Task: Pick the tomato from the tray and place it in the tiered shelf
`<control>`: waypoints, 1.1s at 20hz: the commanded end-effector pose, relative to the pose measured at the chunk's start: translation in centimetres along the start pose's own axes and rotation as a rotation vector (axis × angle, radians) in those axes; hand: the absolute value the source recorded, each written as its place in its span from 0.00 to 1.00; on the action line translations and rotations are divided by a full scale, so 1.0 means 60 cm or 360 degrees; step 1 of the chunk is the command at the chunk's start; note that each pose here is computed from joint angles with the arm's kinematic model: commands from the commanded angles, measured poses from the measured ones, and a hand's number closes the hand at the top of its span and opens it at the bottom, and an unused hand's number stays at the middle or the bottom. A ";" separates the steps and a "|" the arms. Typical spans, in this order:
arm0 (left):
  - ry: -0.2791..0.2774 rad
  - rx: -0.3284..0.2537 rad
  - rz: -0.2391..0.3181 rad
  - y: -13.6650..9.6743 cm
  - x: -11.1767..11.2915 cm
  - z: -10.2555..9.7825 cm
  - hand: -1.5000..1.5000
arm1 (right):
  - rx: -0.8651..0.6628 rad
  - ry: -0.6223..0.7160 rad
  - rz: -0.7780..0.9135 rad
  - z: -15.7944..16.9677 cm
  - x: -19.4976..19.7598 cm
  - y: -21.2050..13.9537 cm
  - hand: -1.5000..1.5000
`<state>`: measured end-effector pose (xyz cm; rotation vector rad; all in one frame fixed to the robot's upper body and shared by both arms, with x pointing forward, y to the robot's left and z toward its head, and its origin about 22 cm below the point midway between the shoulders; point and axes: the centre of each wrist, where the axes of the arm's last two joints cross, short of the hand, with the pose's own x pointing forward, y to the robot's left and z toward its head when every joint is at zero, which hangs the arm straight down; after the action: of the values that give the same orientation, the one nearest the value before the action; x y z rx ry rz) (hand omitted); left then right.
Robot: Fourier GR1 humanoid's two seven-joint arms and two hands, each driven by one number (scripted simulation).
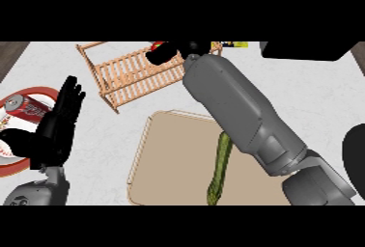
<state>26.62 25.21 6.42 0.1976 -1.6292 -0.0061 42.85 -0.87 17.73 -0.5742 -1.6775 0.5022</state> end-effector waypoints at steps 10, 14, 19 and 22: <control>0.0043 0.0042 -0.0006 0.004 -0.005 0.008 0.50 | -0.0014 -0.0154 -0.0438 -0.021 0.049 -0.033 0.00; 0.0033 0.0021 -0.0024 0.022 -0.018 0.029 0.50 | -0.0174 -0.0065 -0.0484 -0.039 0.019 -0.061 0.00; 0.0053 0.0103 -0.0021 0.026 -0.012 0.001 0.50 | -0.0284 0.0098 -0.0527 -0.066 -0.003 -0.154 0.00; 0.0029 0.0120 0.0001 0.036 -0.007 0.008 0.50 | -0.0315 0.0158 -0.0542 -0.065 -0.045 -0.183 0.00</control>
<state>25.76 27.05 5.85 0.2478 -1.6042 0.0383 45.62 -7.75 22.70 -0.4221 -1.7351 0.1291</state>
